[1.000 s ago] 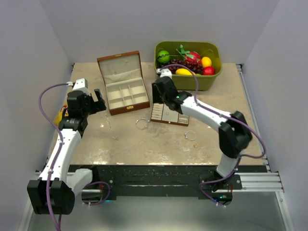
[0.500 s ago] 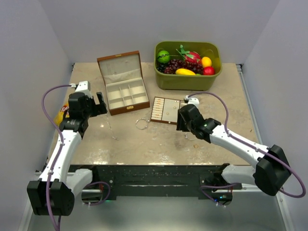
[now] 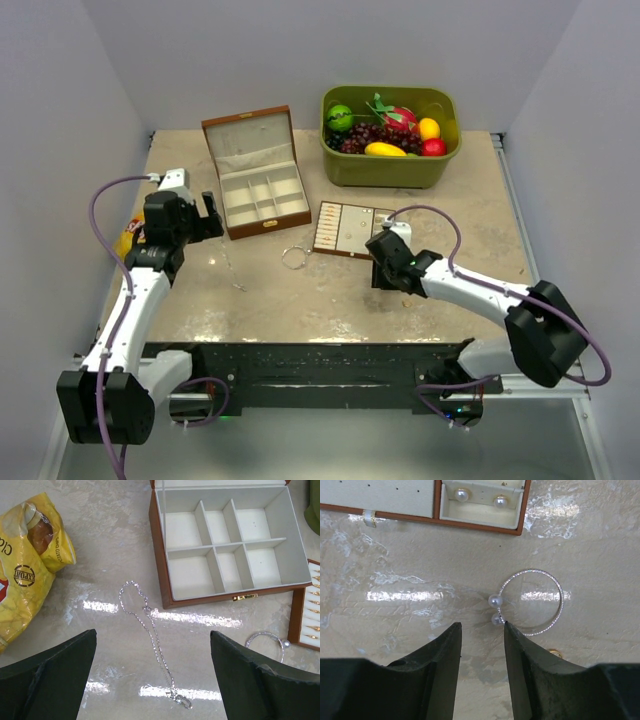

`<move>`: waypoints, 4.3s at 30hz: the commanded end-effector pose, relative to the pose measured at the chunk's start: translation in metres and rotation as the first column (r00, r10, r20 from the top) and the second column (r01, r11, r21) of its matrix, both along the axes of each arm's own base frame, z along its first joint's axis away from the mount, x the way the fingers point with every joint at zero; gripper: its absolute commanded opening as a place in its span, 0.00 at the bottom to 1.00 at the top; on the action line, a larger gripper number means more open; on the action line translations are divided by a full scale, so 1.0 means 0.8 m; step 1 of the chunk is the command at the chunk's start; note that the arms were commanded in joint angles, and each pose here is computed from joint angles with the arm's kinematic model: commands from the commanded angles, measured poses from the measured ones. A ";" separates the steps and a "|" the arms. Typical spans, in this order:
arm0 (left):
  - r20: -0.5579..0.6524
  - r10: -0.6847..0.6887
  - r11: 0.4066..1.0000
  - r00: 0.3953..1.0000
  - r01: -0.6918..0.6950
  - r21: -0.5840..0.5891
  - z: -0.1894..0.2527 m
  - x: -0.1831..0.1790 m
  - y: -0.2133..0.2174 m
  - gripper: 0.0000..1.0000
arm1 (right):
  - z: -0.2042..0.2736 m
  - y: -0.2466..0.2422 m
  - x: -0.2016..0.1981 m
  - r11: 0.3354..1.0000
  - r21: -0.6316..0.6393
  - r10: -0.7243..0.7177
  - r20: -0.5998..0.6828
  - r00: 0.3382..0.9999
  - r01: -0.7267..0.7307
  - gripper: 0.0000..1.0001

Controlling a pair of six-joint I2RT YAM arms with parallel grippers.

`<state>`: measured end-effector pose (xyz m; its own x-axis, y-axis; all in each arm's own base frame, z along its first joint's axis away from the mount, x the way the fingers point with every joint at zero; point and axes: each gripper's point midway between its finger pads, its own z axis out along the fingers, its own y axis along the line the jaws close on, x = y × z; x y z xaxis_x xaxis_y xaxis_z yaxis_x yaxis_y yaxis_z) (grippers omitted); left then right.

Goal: Organize the mixed jewelry

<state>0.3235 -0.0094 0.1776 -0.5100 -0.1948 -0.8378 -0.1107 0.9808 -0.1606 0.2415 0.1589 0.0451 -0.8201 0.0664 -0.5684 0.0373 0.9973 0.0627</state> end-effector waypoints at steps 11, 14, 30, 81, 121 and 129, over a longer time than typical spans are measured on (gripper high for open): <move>0.034 -0.052 0.998 0.998 0.053 -0.023 0.011 0.011 -0.014 1.00 | -0.026 -0.007 0.012 0.998 -0.052 -0.042 0.005 0.999 0.042 0.42; 0.031 -0.051 0.998 0.998 0.051 -0.022 0.010 0.011 -0.013 1.00 | -0.030 -0.006 0.014 0.997 -0.065 -0.032 0.003 0.999 0.032 0.41; 0.015 -0.046 0.999 0.999 0.046 -0.022 0.006 0.017 -0.012 1.00 | 0.000 -0.004 0.031 0.997 -0.063 -0.035 0.071 0.997 0.040 0.46; -0.020 -0.087 0.995 0.996 0.086 -0.051 -0.006 0.020 -0.023 1.00 | -0.005 0.012 0.037 0.998 -0.006 -0.056 0.065 0.996 0.056 0.05; 0.054 -0.039 0.998 0.998 0.041 -0.039 0.020 0.013 -0.013 1.00 | 0.152 0.358 0.264 0.844 0.319 0.305 0.376 0.875 -0.431 0.13; 0.052 -0.044 0.998 0.998 0.046 -0.042 0.019 0.013 -0.014 1.00 | 0.107 0.348 0.271 0.885 0.266 0.292 0.324 0.900 -0.383 0.13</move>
